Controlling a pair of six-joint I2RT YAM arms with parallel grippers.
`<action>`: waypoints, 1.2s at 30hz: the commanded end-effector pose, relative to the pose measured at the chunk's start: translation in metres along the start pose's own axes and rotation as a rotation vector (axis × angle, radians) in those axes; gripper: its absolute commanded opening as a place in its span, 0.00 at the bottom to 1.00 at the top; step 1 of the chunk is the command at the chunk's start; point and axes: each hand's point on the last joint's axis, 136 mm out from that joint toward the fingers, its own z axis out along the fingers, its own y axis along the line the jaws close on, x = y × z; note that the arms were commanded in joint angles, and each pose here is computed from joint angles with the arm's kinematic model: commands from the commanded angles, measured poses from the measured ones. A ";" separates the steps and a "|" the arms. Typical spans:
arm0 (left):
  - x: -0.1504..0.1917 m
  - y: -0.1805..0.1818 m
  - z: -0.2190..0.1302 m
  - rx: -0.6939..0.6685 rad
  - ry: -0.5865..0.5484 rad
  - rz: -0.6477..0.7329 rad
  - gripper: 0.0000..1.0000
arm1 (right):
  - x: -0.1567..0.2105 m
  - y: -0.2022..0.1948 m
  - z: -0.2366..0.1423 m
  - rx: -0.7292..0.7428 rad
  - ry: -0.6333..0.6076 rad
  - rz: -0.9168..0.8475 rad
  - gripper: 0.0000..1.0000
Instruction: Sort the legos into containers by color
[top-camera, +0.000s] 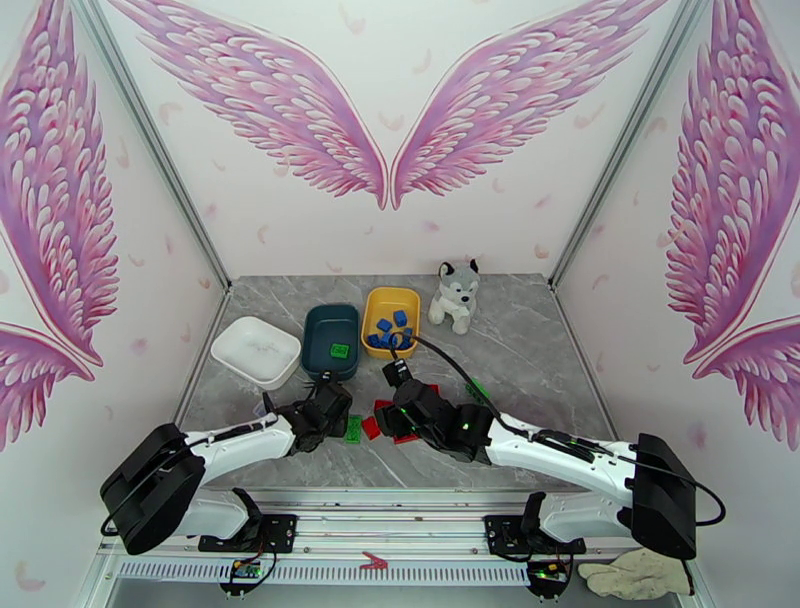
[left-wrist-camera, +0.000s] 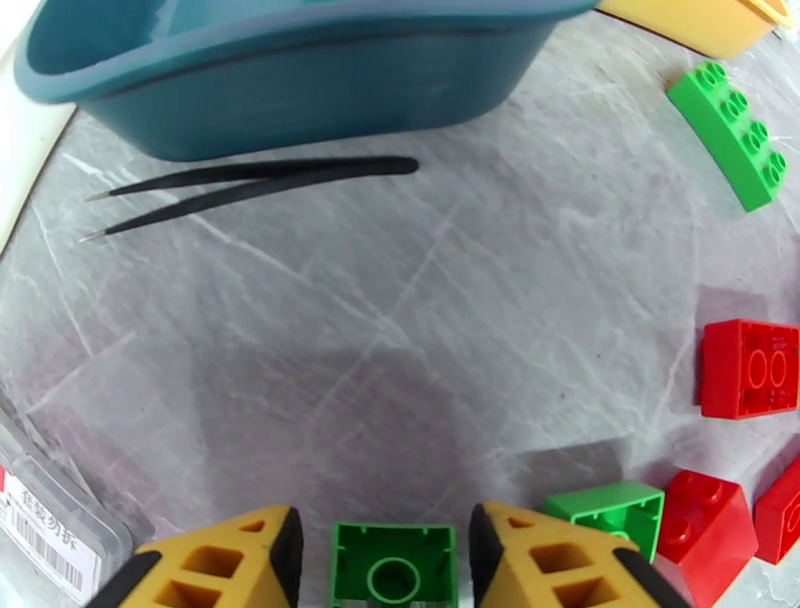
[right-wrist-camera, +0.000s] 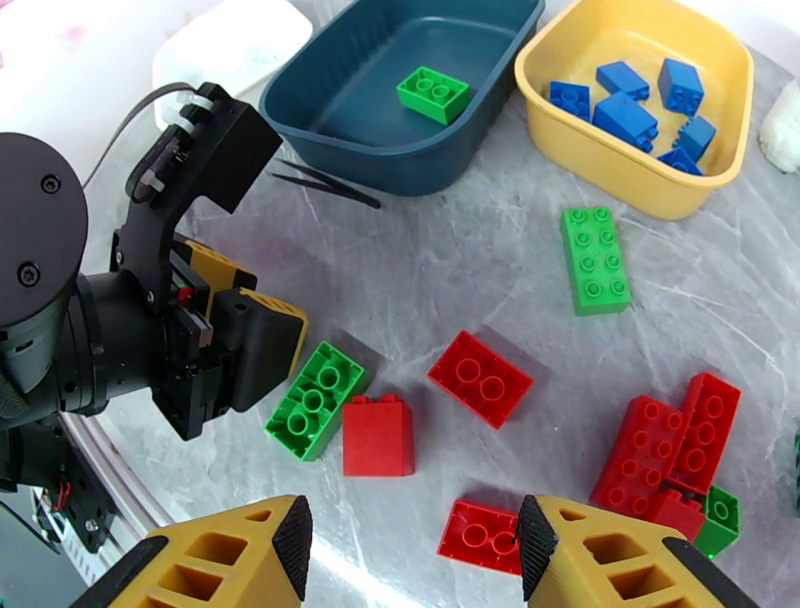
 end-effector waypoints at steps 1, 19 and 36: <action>0.011 0.002 0.005 -0.012 0.034 0.009 0.48 | -0.002 0.005 -0.001 -0.005 0.003 -0.014 0.61; -0.028 -0.007 -0.032 0.033 -0.099 -0.010 0.28 | 0.003 -0.002 0.000 -0.002 -0.032 0.003 0.60; -0.225 0.029 -0.030 -0.049 -0.327 -0.165 0.30 | -0.004 -0.001 0.012 -0.008 -0.073 0.021 0.60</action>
